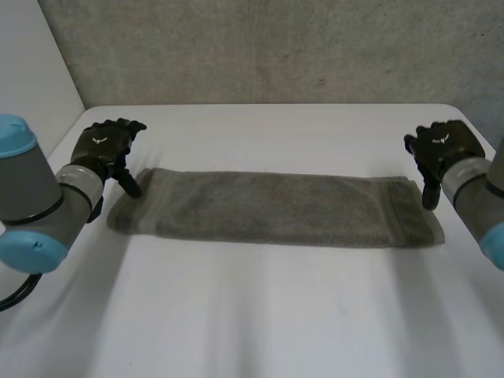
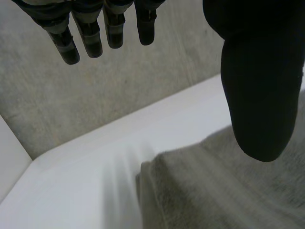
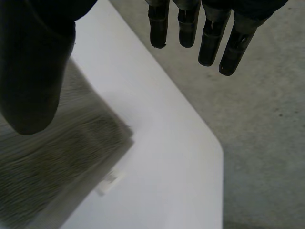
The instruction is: Fold the towel.
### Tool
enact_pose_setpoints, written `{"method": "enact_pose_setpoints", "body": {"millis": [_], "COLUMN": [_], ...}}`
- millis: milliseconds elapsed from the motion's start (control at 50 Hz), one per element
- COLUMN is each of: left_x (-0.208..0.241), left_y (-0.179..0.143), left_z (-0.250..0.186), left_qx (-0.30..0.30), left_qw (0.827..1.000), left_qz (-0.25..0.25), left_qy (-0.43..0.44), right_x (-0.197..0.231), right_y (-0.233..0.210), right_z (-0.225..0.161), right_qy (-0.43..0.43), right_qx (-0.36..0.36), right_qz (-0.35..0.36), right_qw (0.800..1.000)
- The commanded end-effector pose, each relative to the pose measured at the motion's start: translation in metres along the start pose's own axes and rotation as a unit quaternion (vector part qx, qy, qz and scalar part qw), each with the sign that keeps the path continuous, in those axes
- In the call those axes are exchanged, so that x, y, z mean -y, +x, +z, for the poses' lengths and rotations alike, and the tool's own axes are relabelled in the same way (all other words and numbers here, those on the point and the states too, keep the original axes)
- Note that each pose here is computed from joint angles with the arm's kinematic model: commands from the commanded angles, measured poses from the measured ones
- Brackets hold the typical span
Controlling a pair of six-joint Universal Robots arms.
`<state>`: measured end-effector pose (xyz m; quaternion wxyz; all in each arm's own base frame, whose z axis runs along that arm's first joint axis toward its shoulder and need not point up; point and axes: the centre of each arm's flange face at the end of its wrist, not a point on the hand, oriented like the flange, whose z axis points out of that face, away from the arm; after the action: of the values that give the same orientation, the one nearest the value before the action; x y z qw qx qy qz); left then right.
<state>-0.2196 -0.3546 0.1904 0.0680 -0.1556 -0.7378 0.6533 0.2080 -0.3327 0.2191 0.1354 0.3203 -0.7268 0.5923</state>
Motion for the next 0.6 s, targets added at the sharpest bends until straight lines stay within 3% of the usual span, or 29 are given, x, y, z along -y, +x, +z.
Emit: {"method": "enact_pose_setpoints", "body": {"millis": [20,160,260,600], "left_x": [0.011,0.007,0.000,-0.002], "left_y": [0.005,0.004,0.002,-0.001], "left_z": [-0.021,-0.026,-0.027,-0.034], "left_qx": [-0.005,-0.005,0.000,0.006], "left_qw": [0.998,0.993,0.993,0.990], "left_qz": [-0.058,-0.105,-0.106,-0.103], "left_qy": [0.032,0.050,0.058,0.097], "right_x": [-0.023,-0.046,-0.070,-0.109], "right_y": [-0.006,-0.007,-0.018,-0.019], "right_z": [-0.016,-0.013,0.000,0.028], "right_qy": [-0.031,-0.050,-0.051,-0.069], "right_qx": [0.030,0.054,0.084,0.074], "right_qz": [0.025,0.060,0.097,0.106], "right_qw": [0.999,0.995,0.990,0.989]}}
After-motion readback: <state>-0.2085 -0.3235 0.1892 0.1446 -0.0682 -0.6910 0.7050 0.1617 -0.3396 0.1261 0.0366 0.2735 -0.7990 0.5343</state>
